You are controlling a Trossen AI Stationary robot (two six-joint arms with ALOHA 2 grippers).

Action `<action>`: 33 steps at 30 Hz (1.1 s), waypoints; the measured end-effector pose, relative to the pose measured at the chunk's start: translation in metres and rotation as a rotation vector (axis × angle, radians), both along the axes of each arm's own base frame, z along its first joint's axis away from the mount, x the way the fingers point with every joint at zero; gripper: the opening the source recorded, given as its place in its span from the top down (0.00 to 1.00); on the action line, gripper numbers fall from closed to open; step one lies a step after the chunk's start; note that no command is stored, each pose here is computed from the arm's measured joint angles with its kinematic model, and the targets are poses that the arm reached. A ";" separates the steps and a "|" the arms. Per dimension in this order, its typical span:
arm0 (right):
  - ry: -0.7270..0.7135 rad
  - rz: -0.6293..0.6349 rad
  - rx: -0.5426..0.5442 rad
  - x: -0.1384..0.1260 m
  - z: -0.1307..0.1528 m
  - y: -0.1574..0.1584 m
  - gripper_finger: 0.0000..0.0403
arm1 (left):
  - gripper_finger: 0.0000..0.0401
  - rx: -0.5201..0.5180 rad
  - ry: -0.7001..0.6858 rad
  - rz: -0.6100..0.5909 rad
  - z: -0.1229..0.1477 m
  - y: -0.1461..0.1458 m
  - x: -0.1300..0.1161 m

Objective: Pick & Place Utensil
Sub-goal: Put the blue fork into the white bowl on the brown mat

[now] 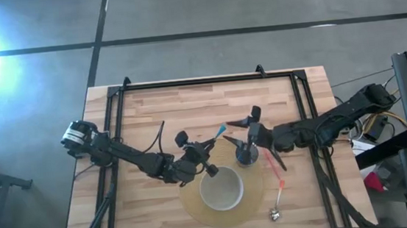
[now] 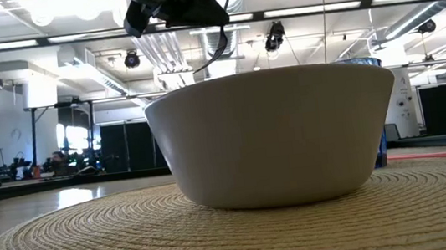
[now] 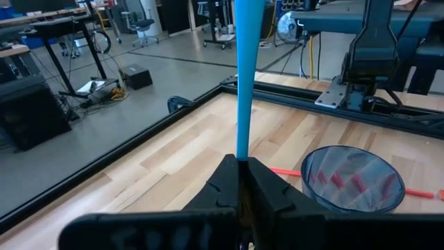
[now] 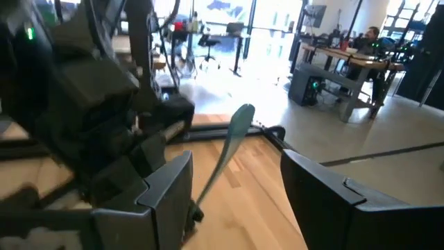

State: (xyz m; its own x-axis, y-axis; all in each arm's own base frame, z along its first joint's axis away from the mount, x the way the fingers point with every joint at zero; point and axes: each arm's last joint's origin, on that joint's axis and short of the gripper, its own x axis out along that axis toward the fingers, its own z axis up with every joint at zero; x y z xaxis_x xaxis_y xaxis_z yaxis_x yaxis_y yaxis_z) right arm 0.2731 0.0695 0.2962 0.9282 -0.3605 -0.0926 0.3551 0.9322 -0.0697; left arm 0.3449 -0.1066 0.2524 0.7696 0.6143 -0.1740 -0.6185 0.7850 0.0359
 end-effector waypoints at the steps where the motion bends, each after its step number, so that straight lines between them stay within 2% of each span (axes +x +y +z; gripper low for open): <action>1: -0.016 0.000 0.006 0.001 0.001 0.000 0.47 | 0.98 0.000 0.000 0.000 0.000 0.000 0.000; 11: -0.087 -0.005 0.025 0.011 -0.001 0.002 0.47 | 0.99 0.003 0.003 -0.001 0.000 0.000 0.000; 15: -0.099 -0.016 0.042 0.015 -0.003 0.000 0.51 | 0.98 0.004 0.005 -0.001 0.000 0.000 0.000; 20: -0.097 -0.038 0.059 0.018 -0.006 -0.004 0.63 | 0.98 0.010 0.010 -0.003 0.000 0.000 0.000; 28: -0.088 -0.040 0.052 0.019 -0.008 -0.005 0.94 | 0.98 0.018 0.016 -0.001 0.000 0.000 0.000; 33: -0.087 -0.030 0.054 0.019 -0.008 -0.005 0.97 | 0.98 0.029 0.027 -0.005 0.000 0.001 0.000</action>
